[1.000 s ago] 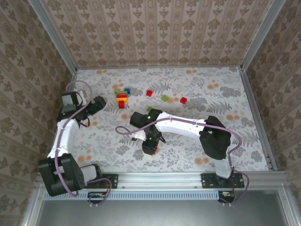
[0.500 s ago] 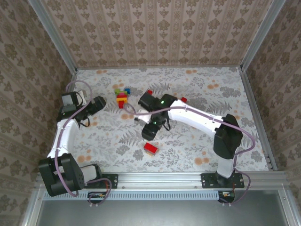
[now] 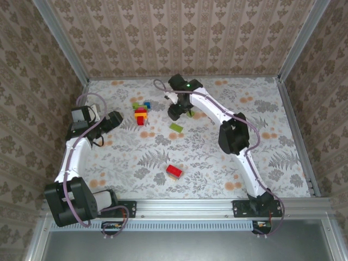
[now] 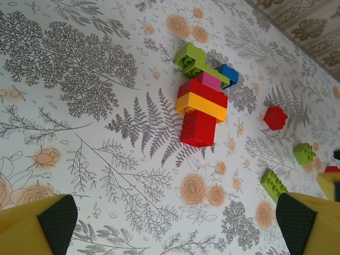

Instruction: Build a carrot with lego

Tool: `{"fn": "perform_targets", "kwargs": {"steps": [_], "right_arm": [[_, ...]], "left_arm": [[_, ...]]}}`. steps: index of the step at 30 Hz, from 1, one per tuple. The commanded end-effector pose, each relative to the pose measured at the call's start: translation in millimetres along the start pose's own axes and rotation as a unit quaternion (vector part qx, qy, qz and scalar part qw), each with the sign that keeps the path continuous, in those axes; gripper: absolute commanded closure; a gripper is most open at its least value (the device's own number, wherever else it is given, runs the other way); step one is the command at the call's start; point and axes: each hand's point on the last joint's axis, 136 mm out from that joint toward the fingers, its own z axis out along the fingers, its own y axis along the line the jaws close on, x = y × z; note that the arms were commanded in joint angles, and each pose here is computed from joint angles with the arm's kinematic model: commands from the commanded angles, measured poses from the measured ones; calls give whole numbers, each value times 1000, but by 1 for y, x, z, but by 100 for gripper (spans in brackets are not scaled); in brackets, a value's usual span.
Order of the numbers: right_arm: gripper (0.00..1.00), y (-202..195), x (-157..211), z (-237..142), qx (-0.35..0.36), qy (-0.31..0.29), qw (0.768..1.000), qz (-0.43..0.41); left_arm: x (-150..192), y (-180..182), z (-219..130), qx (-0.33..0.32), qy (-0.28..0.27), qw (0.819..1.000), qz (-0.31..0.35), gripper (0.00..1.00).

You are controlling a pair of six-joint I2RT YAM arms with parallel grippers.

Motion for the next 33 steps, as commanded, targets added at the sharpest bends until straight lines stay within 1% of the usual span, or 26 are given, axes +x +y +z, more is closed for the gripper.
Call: {"fn": "perform_targets", "kwargs": {"steps": [1, 5, 15, 21, 26, 33], "right_arm": [[27, -39, -8, -1, 31, -18, 998, 42], [28, -56, -3, 14, 17, -18, 997, 67], [33, -58, 17, 41, -22, 14, 997, 73], [34, -56, 27, 53, -40, 29, 996, 79], [39, -55, 31, 59, -42, 36, 995, 81], [49, -54, 32, 60, -48, 38, 995, 81]], "left_arm": [[-6, -7, -2, 7, -4, 1000, 15, 0], [-7, -7, -1, 5, -4, 1000, 15, 0], [-8, -6, -2, 1, -6, 1000, 17, 0], [-8, -6, -2, 1, -5, 1000, 17, 0], [-8, -6, -2, 2, -5, 1000, 17, 0], [-8, -6, -2, 1, -5, 1000, 17, 0]]}}
